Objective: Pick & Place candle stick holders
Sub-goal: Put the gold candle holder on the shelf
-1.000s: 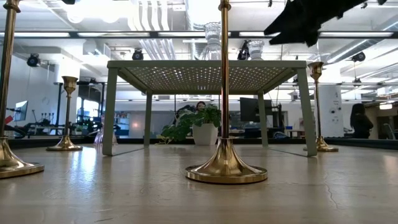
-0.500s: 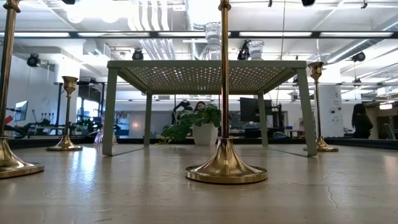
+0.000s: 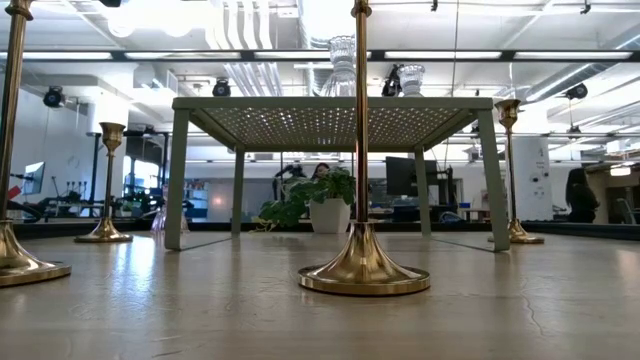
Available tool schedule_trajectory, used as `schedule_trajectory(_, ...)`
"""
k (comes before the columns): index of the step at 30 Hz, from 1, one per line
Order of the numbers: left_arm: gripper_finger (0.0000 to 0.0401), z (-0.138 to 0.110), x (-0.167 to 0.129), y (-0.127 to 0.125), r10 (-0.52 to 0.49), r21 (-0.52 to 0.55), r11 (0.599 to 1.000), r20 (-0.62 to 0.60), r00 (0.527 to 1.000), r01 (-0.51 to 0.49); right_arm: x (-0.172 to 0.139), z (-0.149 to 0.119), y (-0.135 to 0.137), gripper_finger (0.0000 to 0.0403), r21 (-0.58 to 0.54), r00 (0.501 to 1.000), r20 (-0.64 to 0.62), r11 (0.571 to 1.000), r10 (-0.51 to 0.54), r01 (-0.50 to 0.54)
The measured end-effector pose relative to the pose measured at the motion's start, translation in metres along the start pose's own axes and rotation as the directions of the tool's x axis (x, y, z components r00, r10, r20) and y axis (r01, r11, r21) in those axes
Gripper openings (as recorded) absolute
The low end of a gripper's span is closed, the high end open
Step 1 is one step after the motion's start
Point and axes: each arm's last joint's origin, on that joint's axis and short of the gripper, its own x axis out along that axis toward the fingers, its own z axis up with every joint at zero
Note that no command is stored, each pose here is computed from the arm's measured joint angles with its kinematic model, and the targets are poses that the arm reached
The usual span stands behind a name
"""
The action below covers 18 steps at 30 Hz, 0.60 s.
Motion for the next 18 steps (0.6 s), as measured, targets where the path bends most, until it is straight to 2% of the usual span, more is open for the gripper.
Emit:
schedule_trajectory(4,0.0045,0.0,0.0,0.0,0.0,0.0,1.0,0.0,1.0,0.0,0.0,-0.016,0.007,0.0148,0.023,0.995,-0.072,0.997,-0.066,0.068)
schedule_trajectory(10,0.0045,0.0,0.0,0.0,0.0,0.0,1.0,0.0,1.0,0.0,-0.011,-0.037,0.009,0.0123,0.038,0.946,-0.16,0.956,-0.282,0.292)
schedule_trajectory(18,0.0045,0.0,0.0,0.0,0.0,0.0,1.0,0.0,1.0,0.0,-0.025,-0.052,0.011,0.0114,0.134,0.908,-0.201,0.908,-0.367,0.397)
